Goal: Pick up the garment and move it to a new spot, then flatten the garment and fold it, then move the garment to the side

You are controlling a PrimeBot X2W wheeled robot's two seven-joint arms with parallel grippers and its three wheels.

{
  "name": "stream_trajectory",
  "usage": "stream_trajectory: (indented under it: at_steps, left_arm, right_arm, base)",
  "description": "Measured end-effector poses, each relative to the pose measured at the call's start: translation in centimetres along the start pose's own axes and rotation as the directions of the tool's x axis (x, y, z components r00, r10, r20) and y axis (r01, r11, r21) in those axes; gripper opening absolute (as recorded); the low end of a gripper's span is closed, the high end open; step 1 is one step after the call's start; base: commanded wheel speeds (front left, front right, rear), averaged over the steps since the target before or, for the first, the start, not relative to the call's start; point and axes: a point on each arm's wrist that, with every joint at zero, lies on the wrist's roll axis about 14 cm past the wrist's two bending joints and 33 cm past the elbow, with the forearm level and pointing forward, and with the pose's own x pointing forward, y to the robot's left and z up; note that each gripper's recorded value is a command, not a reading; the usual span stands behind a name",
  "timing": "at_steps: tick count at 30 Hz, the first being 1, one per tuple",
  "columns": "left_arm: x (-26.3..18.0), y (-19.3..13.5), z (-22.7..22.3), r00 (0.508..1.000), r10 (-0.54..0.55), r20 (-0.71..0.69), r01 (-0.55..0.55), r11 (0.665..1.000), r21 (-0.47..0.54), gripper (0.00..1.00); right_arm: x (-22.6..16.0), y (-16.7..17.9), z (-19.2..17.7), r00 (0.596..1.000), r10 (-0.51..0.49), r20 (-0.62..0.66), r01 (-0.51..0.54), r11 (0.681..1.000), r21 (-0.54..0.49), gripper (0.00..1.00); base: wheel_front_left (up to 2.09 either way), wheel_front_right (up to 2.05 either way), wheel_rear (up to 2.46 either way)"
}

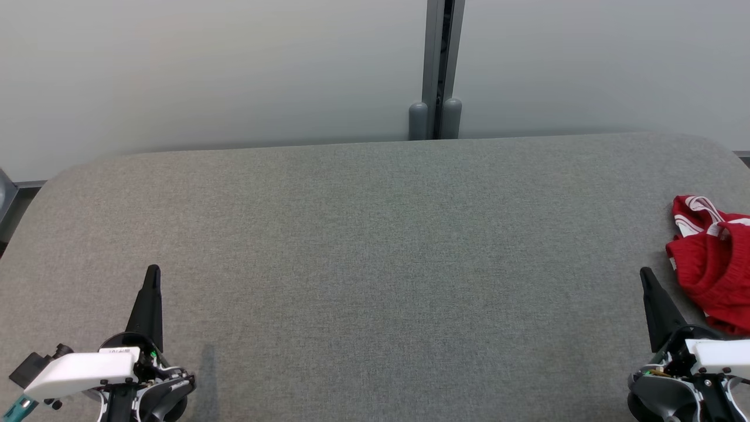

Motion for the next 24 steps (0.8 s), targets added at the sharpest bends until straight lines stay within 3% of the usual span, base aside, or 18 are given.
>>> stream_trajectory:
  at_steps: [24]
  left_arm:
    - [0.05,-0.11,0.01,1.0,-0.003,0.0,0.003,1.0,0.0,0.0]
  right_arm:
    - [0.0,0.01,0.01,1.0,0.0,0.0,0.0,1.0,0.0,0.0]
  base:
    - [0.0,0.0,0.0]
